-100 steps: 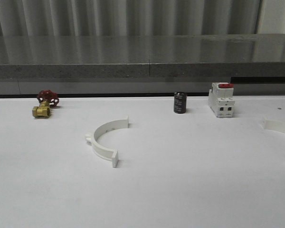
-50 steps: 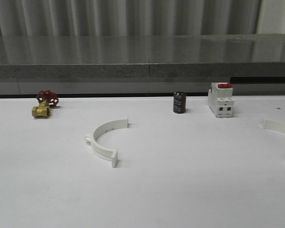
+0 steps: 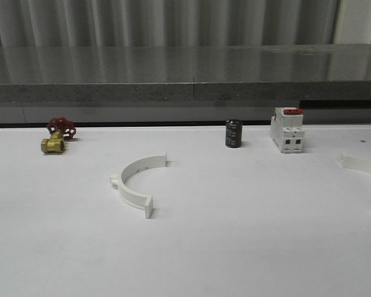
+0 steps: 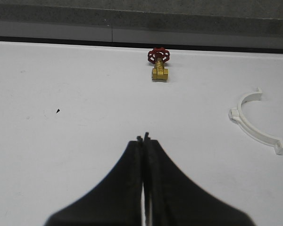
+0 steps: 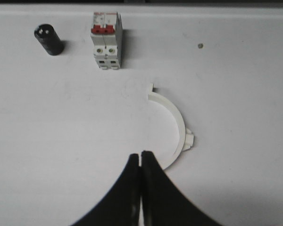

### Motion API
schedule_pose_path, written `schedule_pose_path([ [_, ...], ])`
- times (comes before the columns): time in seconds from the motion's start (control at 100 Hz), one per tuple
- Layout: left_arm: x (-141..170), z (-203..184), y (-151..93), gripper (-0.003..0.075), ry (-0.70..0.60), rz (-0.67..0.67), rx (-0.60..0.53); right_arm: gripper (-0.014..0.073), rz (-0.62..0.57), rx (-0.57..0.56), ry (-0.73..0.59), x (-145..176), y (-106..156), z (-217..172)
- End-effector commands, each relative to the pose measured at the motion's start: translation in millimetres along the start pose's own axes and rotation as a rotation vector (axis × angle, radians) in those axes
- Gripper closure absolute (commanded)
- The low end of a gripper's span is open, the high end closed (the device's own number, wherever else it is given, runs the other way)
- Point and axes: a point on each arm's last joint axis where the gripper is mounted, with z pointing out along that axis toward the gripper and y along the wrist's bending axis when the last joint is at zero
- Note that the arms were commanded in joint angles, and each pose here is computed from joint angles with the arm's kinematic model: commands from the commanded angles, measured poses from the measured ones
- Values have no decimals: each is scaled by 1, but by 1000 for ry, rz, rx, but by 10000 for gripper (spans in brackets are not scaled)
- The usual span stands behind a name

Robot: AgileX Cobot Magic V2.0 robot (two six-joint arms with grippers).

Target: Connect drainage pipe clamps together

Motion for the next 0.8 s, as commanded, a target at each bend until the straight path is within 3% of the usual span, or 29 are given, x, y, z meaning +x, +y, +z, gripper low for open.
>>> schedule_pose_path([
  [0.0,-13,-3,-2,740,-88,-13,8,491,-14,-4,-50,-12,1,-2],
  [0.13,-13,-3,-2,740,-88,-13,8,184,-14,0,-15,-10,1,1],
  [0.25,-13,-3,-2,740,-88,-13,8,16,-7,-3,-11,-10,1,2],
  [0.48,-13,-3,-2,740,-88,-13,8,1,61,8,41,-7,-3,11],
  [0.79,-13,-3,-2,740,-88,-13,8,1,167,118,209,-5,-45,65],
])
